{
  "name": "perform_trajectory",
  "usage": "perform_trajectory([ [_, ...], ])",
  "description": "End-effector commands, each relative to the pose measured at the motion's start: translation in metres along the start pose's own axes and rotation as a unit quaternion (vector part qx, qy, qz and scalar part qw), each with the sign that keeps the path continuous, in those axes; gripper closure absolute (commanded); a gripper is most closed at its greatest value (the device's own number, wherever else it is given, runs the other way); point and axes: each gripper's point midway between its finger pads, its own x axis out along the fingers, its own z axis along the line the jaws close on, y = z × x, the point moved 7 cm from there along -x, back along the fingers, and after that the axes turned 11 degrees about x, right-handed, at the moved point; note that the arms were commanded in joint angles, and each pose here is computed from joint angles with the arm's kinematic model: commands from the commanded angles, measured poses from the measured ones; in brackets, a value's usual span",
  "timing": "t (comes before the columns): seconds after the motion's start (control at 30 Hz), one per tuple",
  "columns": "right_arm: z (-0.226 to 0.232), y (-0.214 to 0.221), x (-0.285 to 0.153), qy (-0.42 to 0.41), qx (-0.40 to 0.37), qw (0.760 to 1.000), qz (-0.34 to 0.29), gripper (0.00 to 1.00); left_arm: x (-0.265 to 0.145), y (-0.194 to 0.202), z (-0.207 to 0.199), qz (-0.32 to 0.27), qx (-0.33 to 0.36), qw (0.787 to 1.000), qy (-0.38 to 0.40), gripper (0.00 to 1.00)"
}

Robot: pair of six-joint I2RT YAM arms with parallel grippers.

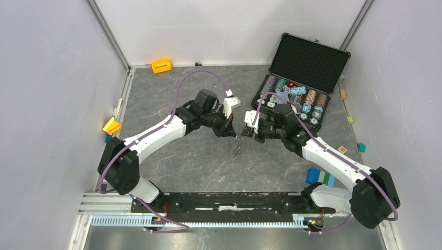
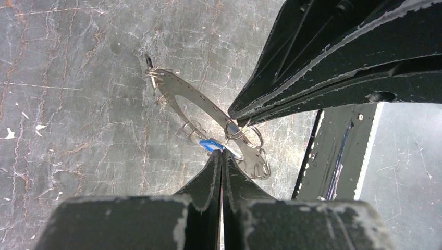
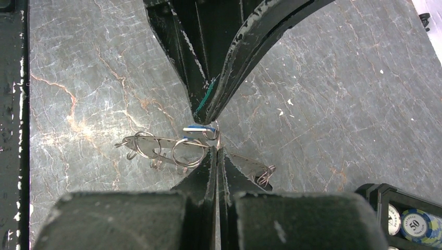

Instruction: Put the keys on the keyring

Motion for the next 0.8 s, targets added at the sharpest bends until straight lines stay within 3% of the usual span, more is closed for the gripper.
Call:
perform_trajectory([
  [0.0,0.000,-0.022,-0.001,-0.009,-0.026,0.999,-0.041,1.00,0.001,-0.017,-0.002,-0.025,0.002,1.000,0.015,0.98],
  [0.4,0.002,-0.024,-0.001,-0.019,-0.025,0.998,-0.054,1.00,0.004,-0.014,-0.005,-0.033,0.018,0.998,0.044,0.97],
  [0.77,0.001,-0.025,-0.004,-0.020,-0.019,0.998,-0.061,1.00,-0.020,-0.012,0.003,-0.031,0.083,0.996,0.017,0.57],
])
